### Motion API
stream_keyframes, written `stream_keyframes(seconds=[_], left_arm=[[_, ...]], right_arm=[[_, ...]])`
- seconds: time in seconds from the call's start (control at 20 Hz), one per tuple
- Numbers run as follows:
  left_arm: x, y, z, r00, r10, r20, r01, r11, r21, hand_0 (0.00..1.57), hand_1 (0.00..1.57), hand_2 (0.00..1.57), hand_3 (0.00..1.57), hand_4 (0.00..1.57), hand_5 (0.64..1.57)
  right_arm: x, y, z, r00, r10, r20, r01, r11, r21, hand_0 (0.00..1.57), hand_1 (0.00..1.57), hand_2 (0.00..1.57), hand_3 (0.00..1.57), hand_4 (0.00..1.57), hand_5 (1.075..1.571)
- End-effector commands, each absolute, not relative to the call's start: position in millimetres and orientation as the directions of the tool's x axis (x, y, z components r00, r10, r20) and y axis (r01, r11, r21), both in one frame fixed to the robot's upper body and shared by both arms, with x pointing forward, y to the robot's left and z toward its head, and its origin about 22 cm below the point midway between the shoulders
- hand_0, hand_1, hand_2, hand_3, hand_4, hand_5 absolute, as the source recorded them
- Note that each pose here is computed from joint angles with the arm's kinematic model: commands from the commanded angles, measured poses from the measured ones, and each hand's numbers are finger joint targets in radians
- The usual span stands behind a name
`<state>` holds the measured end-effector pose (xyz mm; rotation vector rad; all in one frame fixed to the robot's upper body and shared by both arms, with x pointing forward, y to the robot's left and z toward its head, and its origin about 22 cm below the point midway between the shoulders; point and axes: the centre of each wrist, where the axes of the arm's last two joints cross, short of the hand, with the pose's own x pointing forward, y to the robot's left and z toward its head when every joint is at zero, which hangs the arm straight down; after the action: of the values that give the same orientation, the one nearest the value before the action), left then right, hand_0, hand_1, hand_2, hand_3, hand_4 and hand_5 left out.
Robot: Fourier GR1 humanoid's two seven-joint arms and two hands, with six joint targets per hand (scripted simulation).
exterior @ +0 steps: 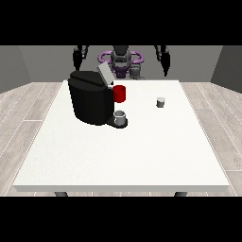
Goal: Insert the coffee pod into the coffee machine and close the lid
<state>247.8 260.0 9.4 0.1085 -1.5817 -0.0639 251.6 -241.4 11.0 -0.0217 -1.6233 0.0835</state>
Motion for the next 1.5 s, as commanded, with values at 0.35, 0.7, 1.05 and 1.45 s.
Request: stream_keyframes(seconds=[0.35,0.7,1.05,1.45], left_arm=[[252,321,14,-0.146,-0.277,0.95,0.026,0.959,0.283,0.0,0.0,0.0,0.0,0.0,1.571],[293,336,27,-0.059,-0.3,0.952,0.056,0.951,0.304,0.0,0.0,0.0,0.0,0.0,1.571],[312,378,25,0.047,-0.351,0.935,0.021,0.936,0.351,0.0,0.0,0.0,0.0,0.0,1.571],[331,386,14,0.124,-0.422,0.898,0.005,0.905,0.424,0.0,0.0,0.0,0.0,0.0,1.571]], right_arm=[[249,-249,12,-0.114,0.009,0.993,0.117,0.993,0.005,0.0,0.0,0.0,0.0,0.11,1.571],[259,-227,10,-0.155,0.043,0.987,0.118,0.993,-0.025,0.0,0.0,0.0,0.0,0.22,1.571],[260,-225,29,-0.211,0.0,0.978,0.051,0.999,0.011,0.0,0.0,0.0,0.0,0.19,1.571],[263,-218,45,-0.2,-0.022,0.98,0.016,1.0,0.025,0.0,0.0,0.0,0.0,0.26,1.571]])
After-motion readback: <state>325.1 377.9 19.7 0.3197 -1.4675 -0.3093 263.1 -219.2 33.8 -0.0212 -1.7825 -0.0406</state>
